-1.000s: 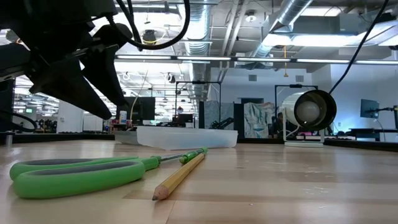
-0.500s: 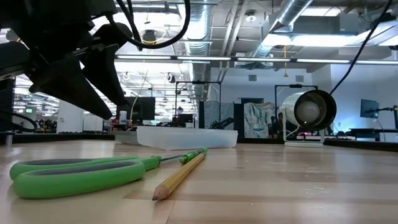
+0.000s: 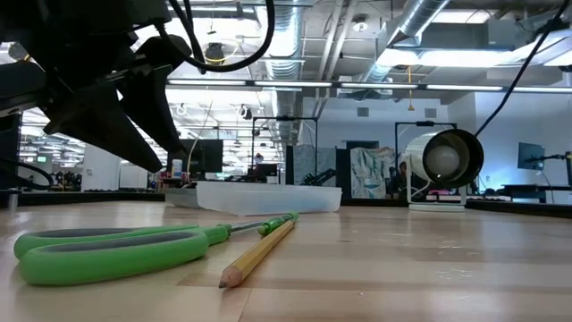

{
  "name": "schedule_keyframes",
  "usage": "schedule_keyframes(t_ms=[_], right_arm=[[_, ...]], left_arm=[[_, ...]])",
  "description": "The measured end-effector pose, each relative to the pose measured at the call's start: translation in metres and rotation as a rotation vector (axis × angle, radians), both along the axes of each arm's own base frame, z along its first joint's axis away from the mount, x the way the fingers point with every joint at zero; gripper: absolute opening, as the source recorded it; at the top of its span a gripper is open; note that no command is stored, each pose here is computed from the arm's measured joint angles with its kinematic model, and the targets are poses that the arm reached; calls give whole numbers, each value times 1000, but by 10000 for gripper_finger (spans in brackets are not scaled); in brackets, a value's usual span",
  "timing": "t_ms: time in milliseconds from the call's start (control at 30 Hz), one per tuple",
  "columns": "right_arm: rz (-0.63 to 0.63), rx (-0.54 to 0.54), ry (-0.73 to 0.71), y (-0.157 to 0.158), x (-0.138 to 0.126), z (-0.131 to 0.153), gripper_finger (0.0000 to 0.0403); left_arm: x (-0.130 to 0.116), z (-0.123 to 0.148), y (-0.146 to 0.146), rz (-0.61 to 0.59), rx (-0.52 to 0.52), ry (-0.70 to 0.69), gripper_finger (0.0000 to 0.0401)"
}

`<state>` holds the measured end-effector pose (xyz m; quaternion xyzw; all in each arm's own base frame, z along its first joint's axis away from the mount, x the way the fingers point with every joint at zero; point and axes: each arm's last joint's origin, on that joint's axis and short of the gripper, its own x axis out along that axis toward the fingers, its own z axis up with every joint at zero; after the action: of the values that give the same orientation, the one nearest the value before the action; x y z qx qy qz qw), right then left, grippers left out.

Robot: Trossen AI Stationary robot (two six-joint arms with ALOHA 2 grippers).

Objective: Pick & place school supplies into a supply box
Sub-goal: Put the orange pencil into the transparent supply box

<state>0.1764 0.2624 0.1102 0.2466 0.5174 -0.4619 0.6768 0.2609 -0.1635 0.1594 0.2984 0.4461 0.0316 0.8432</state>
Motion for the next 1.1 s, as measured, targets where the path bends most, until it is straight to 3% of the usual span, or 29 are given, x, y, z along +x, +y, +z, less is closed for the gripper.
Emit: schedule_keyframes(t_ms=[300, 433, 867, 1100], right_arm=[[197, -43, 2, 0, 4, 0, 23], [258, -57, 13, -2, 8, 0, 6], [289, -69, 22, -7, 15, 0, 97], [318, -56, 55, -18, 31, 1, 104]], left_arm=[[0, 0, 0, 9, -8, -2, 135], [0, 0, 0, 14, -10, -1, 135], [-1, -1, 0, 26, -40, 2, 135], [-1, -1, 0, 30, -43, 1, 135]])
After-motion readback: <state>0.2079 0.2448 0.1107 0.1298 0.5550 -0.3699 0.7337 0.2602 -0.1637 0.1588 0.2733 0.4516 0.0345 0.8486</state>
